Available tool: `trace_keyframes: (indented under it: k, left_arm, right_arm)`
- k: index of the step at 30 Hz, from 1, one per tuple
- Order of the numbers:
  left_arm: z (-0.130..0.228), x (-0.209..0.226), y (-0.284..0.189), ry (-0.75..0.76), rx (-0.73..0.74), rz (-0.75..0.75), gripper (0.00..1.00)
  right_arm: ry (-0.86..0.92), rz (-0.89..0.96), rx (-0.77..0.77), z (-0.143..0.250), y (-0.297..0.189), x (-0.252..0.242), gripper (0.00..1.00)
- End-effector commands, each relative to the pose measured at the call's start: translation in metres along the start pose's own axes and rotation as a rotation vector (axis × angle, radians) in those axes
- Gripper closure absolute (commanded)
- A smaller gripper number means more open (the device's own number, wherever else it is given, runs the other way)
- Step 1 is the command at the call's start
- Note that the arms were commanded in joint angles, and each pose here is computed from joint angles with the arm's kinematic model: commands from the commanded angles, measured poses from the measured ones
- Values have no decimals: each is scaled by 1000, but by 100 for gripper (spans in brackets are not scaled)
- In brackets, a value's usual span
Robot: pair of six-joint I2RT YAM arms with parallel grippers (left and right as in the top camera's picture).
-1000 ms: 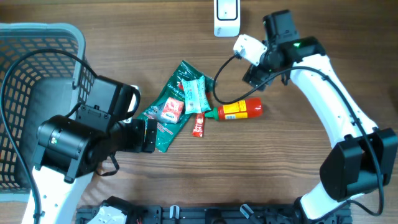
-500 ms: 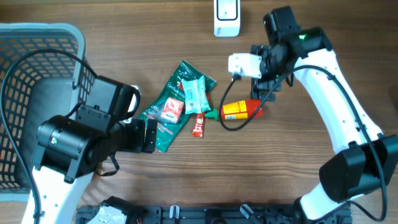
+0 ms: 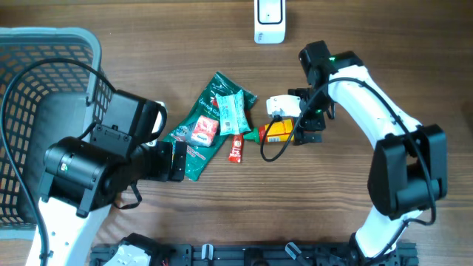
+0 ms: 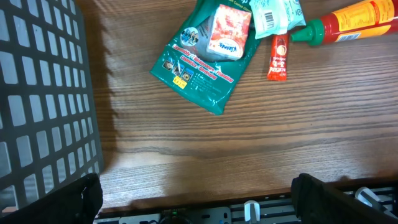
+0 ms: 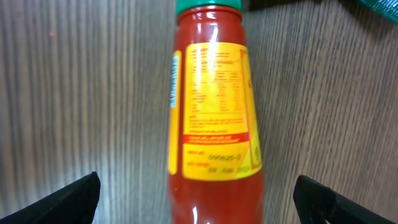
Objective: Scan the item barcode
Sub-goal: 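Regrasp the lying sauce bottle around its body with the right gripper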
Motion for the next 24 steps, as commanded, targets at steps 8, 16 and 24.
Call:
trace_keyframes:
  k: [8, 16, 24]
  left_arm:
    - [0, 0, -2, -15, -8, 14, 0]
    - [0, 0, -2, -15, -8, 14, 0]
    - [0, 0, -2, -15, -8, 14, 0]
  right_arm:
    - [15, -113, 17, 15, 50, -4, 0]
    - [62, -138, 10, 20, 61, -2, 12]
    - [117, -108, 73, 45, 83, 4, 14]
Point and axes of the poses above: each gripper's point midway between its finger pads, its own y axis out along the fingers, its own x axis along the line the jaws close on, z = x × y, the point moved 4 cm from there along -y, back along the fingers, and after that the axes turned 7 degrees about -y, right-handed, at the moved point
